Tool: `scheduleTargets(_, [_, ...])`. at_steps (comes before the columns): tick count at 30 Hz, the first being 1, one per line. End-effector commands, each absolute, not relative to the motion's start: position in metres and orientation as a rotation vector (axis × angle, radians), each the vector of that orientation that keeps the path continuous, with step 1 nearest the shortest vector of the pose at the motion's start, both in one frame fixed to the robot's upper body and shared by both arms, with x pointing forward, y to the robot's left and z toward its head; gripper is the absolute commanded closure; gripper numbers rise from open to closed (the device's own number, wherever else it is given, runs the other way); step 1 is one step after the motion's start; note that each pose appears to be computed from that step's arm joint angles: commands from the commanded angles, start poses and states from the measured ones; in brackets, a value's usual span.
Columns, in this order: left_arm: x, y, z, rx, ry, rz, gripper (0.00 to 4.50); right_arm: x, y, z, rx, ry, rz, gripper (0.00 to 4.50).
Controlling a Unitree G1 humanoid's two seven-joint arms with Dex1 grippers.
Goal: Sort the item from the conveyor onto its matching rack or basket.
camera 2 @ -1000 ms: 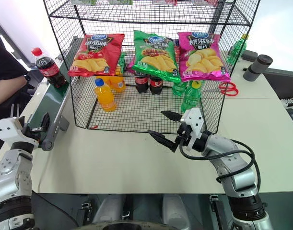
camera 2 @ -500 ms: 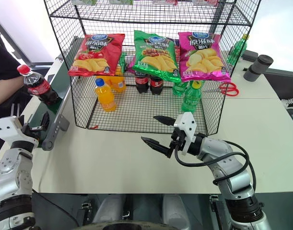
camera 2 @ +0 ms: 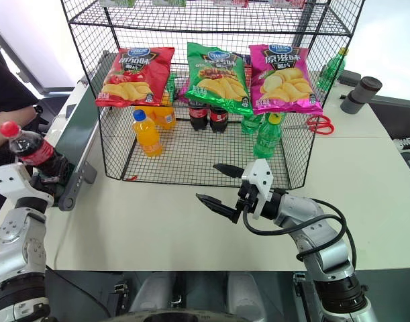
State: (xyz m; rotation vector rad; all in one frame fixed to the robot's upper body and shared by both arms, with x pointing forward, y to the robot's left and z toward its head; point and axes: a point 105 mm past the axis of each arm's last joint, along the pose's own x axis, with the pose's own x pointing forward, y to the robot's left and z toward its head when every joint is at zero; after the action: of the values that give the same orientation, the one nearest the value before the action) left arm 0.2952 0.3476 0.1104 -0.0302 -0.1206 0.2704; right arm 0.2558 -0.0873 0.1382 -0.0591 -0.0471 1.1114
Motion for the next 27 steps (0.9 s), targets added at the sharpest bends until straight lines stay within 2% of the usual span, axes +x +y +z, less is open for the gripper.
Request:
scheduleTargets(1, [0.293, 0.350, 0.130, 0.002, -0.191, 0.271, 1.22, 0.253, -0.083, 0.145, -0.065, -0.088, 1.126, 0.00])
scheduleTargets(2, [0.293, 0.351, 0.130, 0.017, -0.189, 0.274, 1.58, 0.253, -0.083, 0.145, -0.064, -0.087, 1.126, 0.00])
scheduleTargets(3, [0.292, 0.353, 0.133, 0.027, -0.194, 0.274, 1.62, 0.253, -0.082, 0.145, -0.064, -0.086, 1.127, 0.00])
scheduleTargets(8, [0.288, 0.356, 0.152, 0.071, -0.243, 0.239, 1.62, 0.253, -0.082, 0.145, -0.067, -0.084, 1.128, 0.00])
scheduleTargets(12, [0.281, 0.344, 0.199, 0.114, -0.319, 0.029, 1.62, 0.255, -0.083, 0.148, -0.073, -0.088, 1.133, 0.00])
scheduleTargets(16, [0.272, 0.290, 0.199, 0.146, -0.177, -0.367, 1.62, 0.260, -0.083, 0.151, -0.078, -0.076, 1.134, 0.00])
scheduleTargets(19, [0.266, 0.258, 0.194, 0.123, -0.110, -0.540, 1.62, 0.260, -0.081, 0.151, -0.064, -0.059, 1.156, 0.00])
scheduleTargets(22, [0.263, 0.206, 0.176, 0.112, -0.043, -0.745, 1.62, 0.256, -0.075, 0.158, -0.033, -0.071, 1.189, 0.00])
scheduleTargets(27, [0.268, 0.145, 0.153, 0.121, -0.031, -0.967, 1.62, 0.255, -0.066, 0.165, -0.015, -0.091, 1.203, 0.00])
